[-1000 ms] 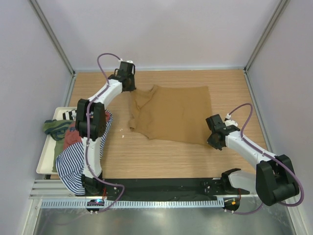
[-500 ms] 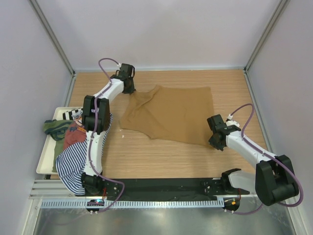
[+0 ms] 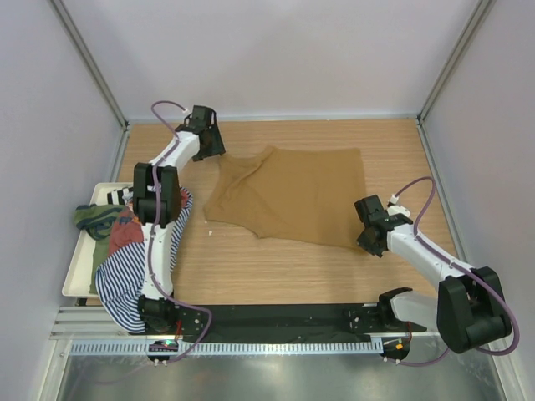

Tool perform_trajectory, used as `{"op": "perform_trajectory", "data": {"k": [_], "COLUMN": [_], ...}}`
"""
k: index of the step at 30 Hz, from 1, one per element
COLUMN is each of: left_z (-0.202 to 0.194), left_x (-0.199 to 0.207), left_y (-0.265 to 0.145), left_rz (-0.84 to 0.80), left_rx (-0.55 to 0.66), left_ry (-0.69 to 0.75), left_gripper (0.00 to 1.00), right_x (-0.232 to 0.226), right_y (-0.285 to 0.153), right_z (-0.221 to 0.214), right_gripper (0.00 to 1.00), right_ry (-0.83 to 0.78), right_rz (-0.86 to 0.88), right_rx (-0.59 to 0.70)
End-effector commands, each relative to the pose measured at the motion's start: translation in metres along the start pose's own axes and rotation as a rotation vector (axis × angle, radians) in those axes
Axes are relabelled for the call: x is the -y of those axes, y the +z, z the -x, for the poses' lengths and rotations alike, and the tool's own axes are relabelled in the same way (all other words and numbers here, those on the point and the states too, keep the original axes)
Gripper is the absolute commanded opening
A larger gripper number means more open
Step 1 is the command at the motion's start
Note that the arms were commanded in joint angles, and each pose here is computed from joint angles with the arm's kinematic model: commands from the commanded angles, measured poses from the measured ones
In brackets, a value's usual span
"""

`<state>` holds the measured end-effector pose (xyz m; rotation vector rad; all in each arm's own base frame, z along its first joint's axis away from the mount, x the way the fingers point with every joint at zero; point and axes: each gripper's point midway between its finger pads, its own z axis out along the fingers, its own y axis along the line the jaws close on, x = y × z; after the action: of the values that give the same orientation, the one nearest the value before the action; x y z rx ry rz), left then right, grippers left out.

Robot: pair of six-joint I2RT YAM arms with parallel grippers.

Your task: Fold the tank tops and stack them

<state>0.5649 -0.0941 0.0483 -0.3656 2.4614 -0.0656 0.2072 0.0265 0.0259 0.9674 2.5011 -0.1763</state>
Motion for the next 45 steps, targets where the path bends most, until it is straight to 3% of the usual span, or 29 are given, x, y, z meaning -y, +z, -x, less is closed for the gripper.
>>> {"op": "perform_trajectory", "data": {"k": [1, 6, 7, 8, 10, 15, 18, 24, 30, 36, 45], "left_z": [0.024, 0.015, 0.015, 0.003, 0.008, 0.012, 0.008, -0.011, -0.026, -0.038, 0.0], "left_x": [0.023, 0.03, 0.031, 0.03, 0.036, 0.078, 0.115, 0.161, 0.152, 0.13, 0.1], "left_y": [-0.049, -0.102, -0.109, -0.111, -0.125, -0.123, -0.115, -0.071, -0.027, 0.002, 0.009], "left_rz": [-0.115, -0.195, -0.205, -0.201, -0.245, -0.38, -0.421, -0.482, -0.404, -0.376, -0.31], "left_rx": [0.057, 0.091, 0.102, 0.086, 0.117, 0.085, 0.082, -0.001, -0.045, -0.084, 0.019], "left_ry": [-0.036, -0.058, -0.062, -0.057, -0.063, -0.026, 0.049, 0.037, -0.01, -0.074, -0.071], "left_gripper": [0.67, 0.68, 0.69, 0.7, 0.73, 0.61, 0.6, 0.5, 0.43, 0.42, 0.44], "right_x": [0.002, 0.003, 0.003, 0.002, 0.002, -0.009, -0.027, -0.064, -0.08, -0.08, -0.077], "right_y": [-0.006, -0.011, -0.012, -0.013, -0.015, -0.025, -0.032, -0.046, -0.053, -0.045, -0.031], "right_z": [0.015, 0.021, 0.022, 0.024, 0.03, 0.053, 0.064, 0.084, 0.097, 0.096, 0.087], "right_gripper": [0.04, 0.11, 0.15, 0.3, 0.37, 0.39, 0.39, 0.4, 0.4, 0.39, 0.39], "right_ry": [0.02, 0.035, 0.039, 0.037, 0.043, 0.024, -0.018, -0.035, -0.03, -0.034, -0.058], "right_rz": [0.011, 0.01, 0.012, 0.014, 0.023, 0.063, 0.124, 0.264, 0.296, 0.281, 0.247], "right_rx": [0.073, 0.094, 0.099, 0.107, 0.138, 0.222, 0.239, 0.278, 0.293, 0.282, 0.246]}}
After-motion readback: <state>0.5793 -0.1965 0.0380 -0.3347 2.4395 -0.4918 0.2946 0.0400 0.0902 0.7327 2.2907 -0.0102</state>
